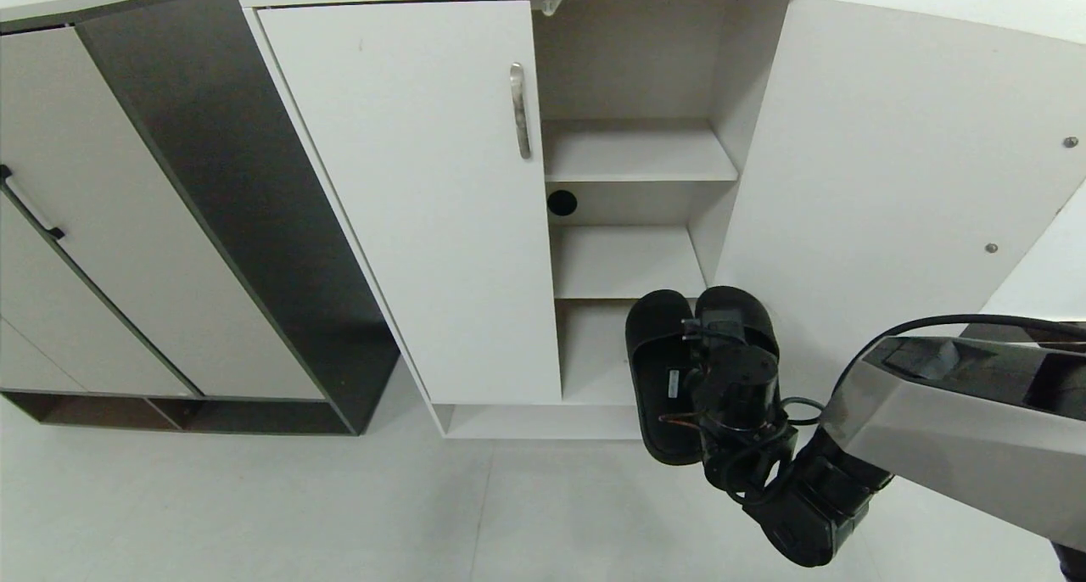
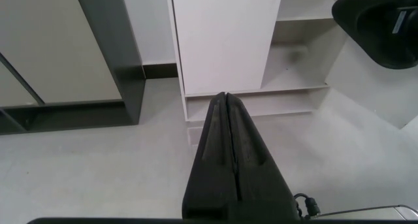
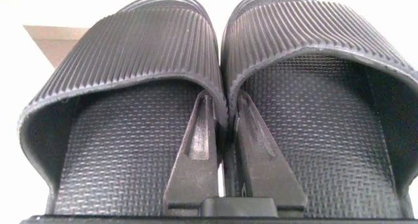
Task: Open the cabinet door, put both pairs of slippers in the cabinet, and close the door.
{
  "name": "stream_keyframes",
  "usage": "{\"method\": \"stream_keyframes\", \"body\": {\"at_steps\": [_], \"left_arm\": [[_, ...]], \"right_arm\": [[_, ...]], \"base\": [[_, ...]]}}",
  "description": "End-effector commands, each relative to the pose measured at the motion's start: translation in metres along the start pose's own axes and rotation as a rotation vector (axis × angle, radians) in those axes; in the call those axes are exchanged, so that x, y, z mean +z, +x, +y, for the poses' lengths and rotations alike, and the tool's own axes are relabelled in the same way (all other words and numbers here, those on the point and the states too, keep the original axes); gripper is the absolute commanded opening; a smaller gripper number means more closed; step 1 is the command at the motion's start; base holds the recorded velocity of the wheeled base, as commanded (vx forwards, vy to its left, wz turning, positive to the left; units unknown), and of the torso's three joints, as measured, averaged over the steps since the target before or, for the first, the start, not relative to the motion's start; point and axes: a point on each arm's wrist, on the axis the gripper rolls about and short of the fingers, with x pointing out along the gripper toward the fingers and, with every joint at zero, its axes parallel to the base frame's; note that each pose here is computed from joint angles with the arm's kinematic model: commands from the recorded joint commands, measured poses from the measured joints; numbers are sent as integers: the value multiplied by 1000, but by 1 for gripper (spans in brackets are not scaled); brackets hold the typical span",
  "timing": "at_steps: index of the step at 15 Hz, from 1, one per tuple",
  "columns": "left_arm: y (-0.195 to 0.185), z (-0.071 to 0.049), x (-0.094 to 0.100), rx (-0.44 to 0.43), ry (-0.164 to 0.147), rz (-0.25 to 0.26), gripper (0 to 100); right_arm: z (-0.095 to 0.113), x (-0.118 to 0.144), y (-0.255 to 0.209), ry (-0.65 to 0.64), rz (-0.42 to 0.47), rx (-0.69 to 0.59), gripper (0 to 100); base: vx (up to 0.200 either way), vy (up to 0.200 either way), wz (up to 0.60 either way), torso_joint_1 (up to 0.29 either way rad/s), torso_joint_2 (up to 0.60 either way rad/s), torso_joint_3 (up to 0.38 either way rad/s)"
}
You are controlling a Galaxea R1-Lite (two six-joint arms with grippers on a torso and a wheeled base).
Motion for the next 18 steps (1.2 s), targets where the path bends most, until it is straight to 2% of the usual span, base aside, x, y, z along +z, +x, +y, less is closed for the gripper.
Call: {"method": "stream_keyframes", "body": {"at_steps": [1,7,9,11,12,14,18], "left_arm": [[0,0,0,0,0,0,0],[0,0,0,0,1,0,0],[0,0,0,-1,4,1,0],[0,0,0,-1,6,1,0],[0,0,0,-1,6,1,0],[0,0,0,-1,7,1,0],[0,0,0,-1,7,1,0]], "right_arm": [[0,0,0,0,0,0,0],[2,3,-3,6,-7,6,0],[12,12,-13,18,-19,53,0],[36,20,-22,22,-16,124,0],[47,21,-25,32,11,147,0],[57,22,-25,61,79,156,0],[52,14,-18,45,108,133,0]], "base": [[0,0,0,0,0,0],[0,0,0,0,0,0],[0,0,0,0,0,0],[0,0,0,0,0,0],[0,0,0,0,0,0],[0,0,0,0,0,0],[0,0,0,0,0,0]]}}
